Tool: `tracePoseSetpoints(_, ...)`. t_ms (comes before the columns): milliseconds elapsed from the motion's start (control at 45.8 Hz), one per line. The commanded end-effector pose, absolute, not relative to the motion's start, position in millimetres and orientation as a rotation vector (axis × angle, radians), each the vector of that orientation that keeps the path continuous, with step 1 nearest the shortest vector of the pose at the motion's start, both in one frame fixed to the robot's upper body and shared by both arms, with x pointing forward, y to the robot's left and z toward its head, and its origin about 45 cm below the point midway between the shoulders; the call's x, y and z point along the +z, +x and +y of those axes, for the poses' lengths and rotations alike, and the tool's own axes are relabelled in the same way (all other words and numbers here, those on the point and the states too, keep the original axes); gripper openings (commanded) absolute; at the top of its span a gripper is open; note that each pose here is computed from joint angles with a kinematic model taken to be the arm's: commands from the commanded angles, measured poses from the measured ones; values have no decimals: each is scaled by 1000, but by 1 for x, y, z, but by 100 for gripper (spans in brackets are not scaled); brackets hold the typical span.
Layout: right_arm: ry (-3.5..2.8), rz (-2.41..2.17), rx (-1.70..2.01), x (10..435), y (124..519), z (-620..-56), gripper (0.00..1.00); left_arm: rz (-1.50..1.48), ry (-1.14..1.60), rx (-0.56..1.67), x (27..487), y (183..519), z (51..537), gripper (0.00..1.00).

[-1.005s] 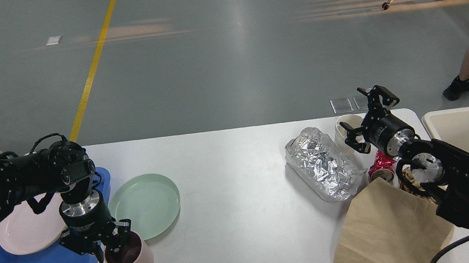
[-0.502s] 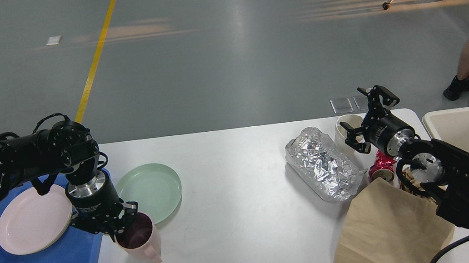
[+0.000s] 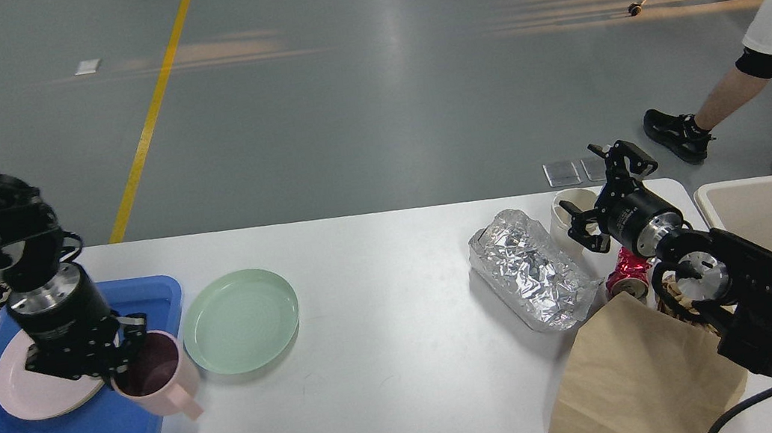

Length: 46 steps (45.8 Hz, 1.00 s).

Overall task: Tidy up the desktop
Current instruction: 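Carry the pink mug onto the blue tray and release it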

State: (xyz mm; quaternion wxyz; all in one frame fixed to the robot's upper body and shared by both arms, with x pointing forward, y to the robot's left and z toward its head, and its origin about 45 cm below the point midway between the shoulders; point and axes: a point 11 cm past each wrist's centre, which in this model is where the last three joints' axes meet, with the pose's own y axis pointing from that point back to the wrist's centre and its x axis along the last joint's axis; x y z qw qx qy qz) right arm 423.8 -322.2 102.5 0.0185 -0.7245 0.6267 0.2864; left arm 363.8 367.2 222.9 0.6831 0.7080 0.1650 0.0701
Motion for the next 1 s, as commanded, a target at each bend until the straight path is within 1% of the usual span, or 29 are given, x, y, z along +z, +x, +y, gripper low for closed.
tracePoseSetpoints(0, -2250, 1946, 889, 103, 424, -322, 100, 459, 1623, 252, 228, 346, 422, 0)
tracePoseSetpoints(175, -2250, 1946, 889, 103, 424, -322, 100, 569, 1645, 275, 210, 315, 459, 0)
tracePoseSetpoints(328, -2250, 1946, 889, 103, 424, -322, 100, 617, 1664, 290, 196, 301, 478, 0)
tracePoseSetpoints(612, -2250, 1946, 889, 103, 424, -322, 100, 635, 1671, 272, 183, 295, 479, 0)
tracePoseSetpoints(896, -2249, 1948, 889, 102, 424, -322, 100, 602, 1689, 314, 188, 306, 487, 0)
tracePoseSetpoints(939, -2250, 1946, 889, 103, 424, -322, 100, 603, 1692, 315, 188, 305, 488, 1)
tracePoseSetpoints(983, -2250, 1946, 889, 103, 424, -322, 100, 603, 1692, 314, 186, 305, 488, 5)
